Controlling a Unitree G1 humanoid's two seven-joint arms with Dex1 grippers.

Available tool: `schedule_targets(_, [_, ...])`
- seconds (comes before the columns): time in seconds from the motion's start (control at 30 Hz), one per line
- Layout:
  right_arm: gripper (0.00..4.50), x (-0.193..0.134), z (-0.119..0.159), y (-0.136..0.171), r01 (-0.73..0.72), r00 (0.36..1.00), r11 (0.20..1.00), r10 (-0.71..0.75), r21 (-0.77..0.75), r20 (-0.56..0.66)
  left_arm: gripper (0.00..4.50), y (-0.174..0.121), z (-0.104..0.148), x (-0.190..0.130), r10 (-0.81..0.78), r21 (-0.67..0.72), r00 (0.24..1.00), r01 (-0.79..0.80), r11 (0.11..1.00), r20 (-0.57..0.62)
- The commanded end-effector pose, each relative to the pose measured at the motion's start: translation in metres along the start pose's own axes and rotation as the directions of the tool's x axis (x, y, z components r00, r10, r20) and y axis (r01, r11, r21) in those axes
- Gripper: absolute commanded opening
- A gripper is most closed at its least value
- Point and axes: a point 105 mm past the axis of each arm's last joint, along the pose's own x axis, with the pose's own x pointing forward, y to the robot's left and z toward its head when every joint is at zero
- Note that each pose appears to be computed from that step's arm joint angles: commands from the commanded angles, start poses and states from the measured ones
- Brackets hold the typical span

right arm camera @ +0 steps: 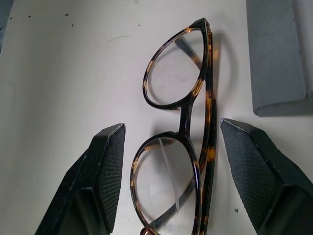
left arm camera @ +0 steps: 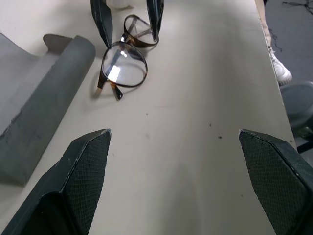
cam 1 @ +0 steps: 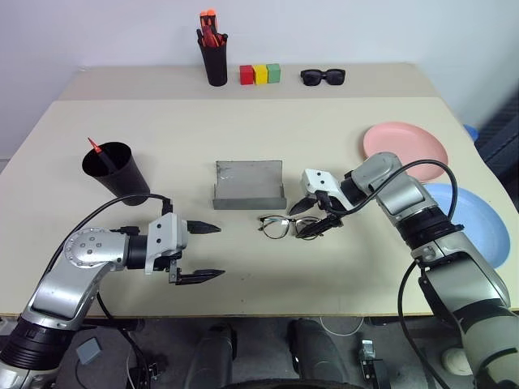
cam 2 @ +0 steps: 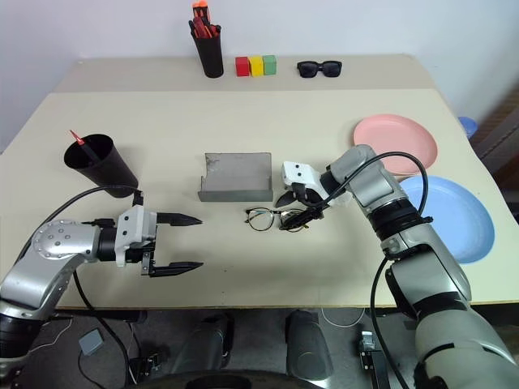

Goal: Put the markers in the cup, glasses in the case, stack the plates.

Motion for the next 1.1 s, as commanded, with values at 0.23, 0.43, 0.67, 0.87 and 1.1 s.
schedule_targets(0.23, [0.28,-0.003,0.013,-0.001,0.001,1.0,0.999,-0.001,-0.033,0.018,4.36,0.001,0.011,0.005,-0.013,0.032,1.0,0.012,0.999,0.017])
schedule_targets(0.43, [0.06,0.002,0.014,0.003,-0.014,1.0,0.999,0.015,-0.035,0.024,4.36,0.001,0.013,0.006,-0.01,0.031,1.0,0.009,0.999,0.02])
schedule_targets(0.67, [0.06,-0.005,0.013,0.0,0.019,0.999,0.999,-0.018,-0.035,0.03,4.36,0.002,0.011,0.008,-0.003,0.028,1.0,0.002,1.0,0.024])
schedule_targets(0.87, [0.06,-0.031,0.016,0.004,0.034,0.995,0.999,-0.031,-0.035,0.09,4.36,0.0,0.012,0.01,0.001,0.024,0.999,-0.001,1.0,0.034])
schedule_targets(1.1, [0.06,-0.058,0.034,0.024,0.034,0.968,0.997,-0.015,-0.07,0.25,4.36,0.006,0.02,0.01,0.073,-0.027,0.991,-0.071,0.997,0.109])
